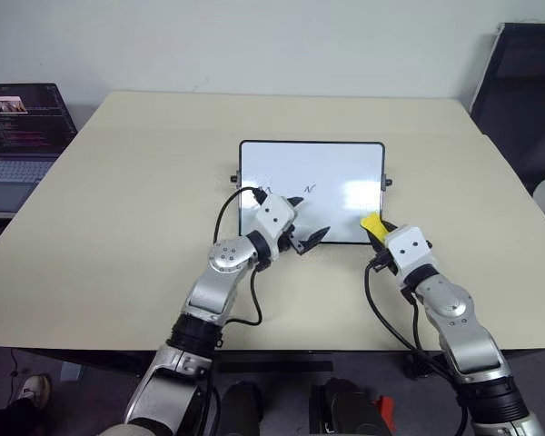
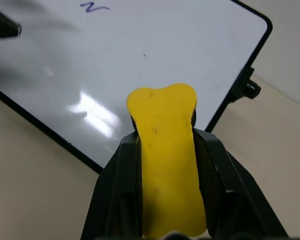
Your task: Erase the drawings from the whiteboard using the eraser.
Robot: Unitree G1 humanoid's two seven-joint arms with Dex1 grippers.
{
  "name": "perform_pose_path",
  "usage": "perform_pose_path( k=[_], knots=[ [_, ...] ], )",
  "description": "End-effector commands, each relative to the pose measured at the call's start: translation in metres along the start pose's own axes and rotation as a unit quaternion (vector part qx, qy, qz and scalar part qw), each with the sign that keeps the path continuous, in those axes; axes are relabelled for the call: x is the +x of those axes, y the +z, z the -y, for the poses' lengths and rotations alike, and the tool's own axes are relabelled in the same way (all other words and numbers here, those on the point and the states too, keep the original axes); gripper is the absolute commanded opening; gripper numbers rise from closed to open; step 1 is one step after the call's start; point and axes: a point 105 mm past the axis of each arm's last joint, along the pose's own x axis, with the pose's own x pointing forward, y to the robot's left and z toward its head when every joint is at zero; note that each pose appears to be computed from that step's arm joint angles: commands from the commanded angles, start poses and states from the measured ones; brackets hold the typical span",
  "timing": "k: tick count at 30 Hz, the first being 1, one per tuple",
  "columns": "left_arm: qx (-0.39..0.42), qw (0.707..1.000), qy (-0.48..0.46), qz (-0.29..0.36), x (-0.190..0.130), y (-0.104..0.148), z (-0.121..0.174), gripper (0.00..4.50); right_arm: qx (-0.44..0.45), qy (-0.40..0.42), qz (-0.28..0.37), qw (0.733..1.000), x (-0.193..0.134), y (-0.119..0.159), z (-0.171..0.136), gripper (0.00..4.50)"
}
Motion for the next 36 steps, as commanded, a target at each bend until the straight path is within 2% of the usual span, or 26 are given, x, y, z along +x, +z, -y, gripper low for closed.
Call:
perform_pose_path(
  k=[1,6,13,21,32,36],
  knots=[
    [0.016,1.0,0.005,0.022,-0.002,0.016,-0.002,4.5,-0.013,-0.009,0.029,0.999,0.003,0.014,0.006,1.09],
    [0.018,1.0,0.011,0.024,-0.001,0.018,-0.006,4.5,-0.01,-0.007,0.035,0.999,0.008,0.018,0.009,1.09],
    [0.017,0.998,0.059,0.003,-0.014,0.007,-0.014,4.5,0.004,0.023,0.081,0.996,0.031,0.051,-0.001,1.09],
    [0.002,0.993,0.114,-0.022,-0.025,-0.005,-0.019,4.5,0.018,0.064,0.104,0.992,0.052,0.078,-0.017,1.09],
    [-0.007,0.992,0.127,-0.017,-0.021,-0.003,-0.026,4.5,0.006,0.085,0.107,0.991,0.088,0.1,-0.028,1.09],
    [-0.003,0.992,0.127,-0.013,-0.017,0.0,-0.031,4.5,-0.024,0.099,0.084,0.991,0.103,0.096,-0.034,1.09]
  ],
)
